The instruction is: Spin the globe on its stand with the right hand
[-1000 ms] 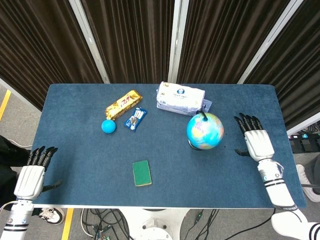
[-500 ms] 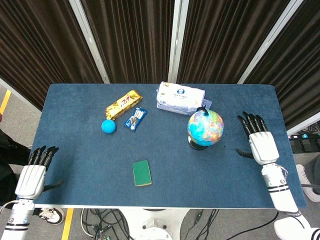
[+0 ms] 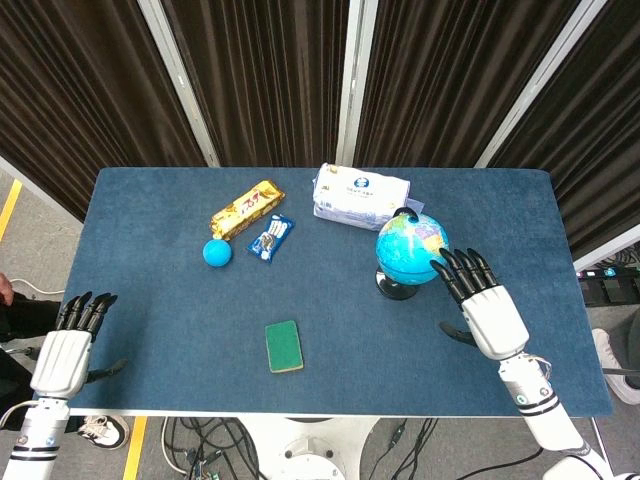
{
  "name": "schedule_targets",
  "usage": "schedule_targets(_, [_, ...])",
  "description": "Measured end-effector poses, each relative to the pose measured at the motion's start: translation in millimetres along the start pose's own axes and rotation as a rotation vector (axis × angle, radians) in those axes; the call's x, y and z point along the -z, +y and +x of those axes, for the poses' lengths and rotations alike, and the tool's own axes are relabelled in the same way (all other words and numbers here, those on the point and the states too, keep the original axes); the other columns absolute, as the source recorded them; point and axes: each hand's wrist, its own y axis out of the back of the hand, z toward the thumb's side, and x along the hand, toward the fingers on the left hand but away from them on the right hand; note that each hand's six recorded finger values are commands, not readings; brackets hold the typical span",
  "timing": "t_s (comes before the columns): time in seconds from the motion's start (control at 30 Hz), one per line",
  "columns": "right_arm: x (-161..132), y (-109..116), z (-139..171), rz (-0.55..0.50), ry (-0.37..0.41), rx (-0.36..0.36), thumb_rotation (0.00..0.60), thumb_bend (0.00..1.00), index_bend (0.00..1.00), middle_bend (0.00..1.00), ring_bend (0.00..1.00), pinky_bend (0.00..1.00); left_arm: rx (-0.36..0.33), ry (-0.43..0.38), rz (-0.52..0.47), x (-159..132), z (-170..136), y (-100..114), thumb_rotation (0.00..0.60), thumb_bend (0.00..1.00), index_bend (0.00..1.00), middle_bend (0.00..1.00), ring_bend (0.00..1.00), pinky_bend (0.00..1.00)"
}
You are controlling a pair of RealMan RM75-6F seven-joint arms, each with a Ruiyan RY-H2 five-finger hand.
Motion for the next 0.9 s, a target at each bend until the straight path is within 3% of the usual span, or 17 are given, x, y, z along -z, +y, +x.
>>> schedule_targets(0.27, [-7.6,-13.1,-9.9,0.011,0.014,-0.058,0.6,0.0,0.0,0.0,0.0,0.0,0.002,0.004,-0.004,1.6,-0.2,-0.7,0.6,0.05,0.1,0.1,0.01,0.08])
schedule_targets(0.9, [26.0,-23.6,-11.5,0.017,-0.099,-0.121,0.6,0.0,0.0,0.0,0.0,0.0,0.009,0.004,-0.004,1.0,0.5,-2.9,0.6,0.05,0.1,0.1,0.01,0.08])
